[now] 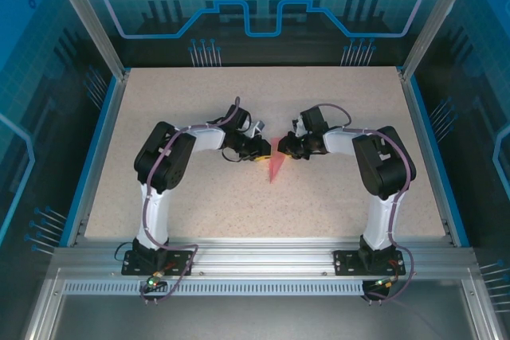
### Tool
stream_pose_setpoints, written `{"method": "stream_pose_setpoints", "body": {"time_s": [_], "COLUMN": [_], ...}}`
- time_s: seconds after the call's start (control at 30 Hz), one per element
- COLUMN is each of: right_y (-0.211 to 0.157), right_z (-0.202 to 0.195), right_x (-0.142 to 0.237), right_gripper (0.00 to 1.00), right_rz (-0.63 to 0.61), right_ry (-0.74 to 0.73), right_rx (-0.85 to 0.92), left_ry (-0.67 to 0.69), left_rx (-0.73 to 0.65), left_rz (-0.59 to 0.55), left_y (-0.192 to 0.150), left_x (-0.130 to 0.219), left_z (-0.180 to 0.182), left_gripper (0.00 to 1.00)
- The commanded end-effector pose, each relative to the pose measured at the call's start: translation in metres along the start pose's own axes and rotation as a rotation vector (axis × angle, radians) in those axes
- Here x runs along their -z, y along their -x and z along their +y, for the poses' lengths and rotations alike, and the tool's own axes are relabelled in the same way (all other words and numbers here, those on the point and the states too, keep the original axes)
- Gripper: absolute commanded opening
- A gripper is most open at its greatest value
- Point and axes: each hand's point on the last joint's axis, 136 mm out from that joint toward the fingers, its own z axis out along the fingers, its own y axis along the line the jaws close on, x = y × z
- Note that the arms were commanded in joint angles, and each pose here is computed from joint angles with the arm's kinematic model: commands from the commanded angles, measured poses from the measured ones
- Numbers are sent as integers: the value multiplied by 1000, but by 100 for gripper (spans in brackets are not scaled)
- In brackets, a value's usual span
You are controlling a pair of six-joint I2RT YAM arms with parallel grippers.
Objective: Fold a paper plane with a square sheet of paper (fold left side to right side)
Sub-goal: Fold the wing for the fifth time at the center of the table.
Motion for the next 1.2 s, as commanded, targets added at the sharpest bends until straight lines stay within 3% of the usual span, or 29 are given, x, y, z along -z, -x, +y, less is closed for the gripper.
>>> {"method": "stream_pose_setpoints", "body": {"time_s": [0.0,0.2,0.47,0.83,1.17], "right_y": [-28,-27,-28,-30,-31], "right_z": [-41,-39,-38,-37,-39], "right_x": [-9,-10,-13,-14,-14], "right_gripper": [21,21,21,21,20], "right_rz": [85,84,91,98,102], "right_ry": [-150,-141,-129,-132,-141], "right_rx": [-77,-75,-75,-69,-63], "left_ry": [21,-53,-116,-112,0], "left_rx": [-17,-35,-36,-17,41], "left_rz": [-35,4,116,176,193], "left_y": [-1,-26,-62,-64,-72], "left_x": [28,49,36,1,-8], "left_z": [-13,-43,-69,-66,-35], "left_gripper": [26,27,27,25,24]}}
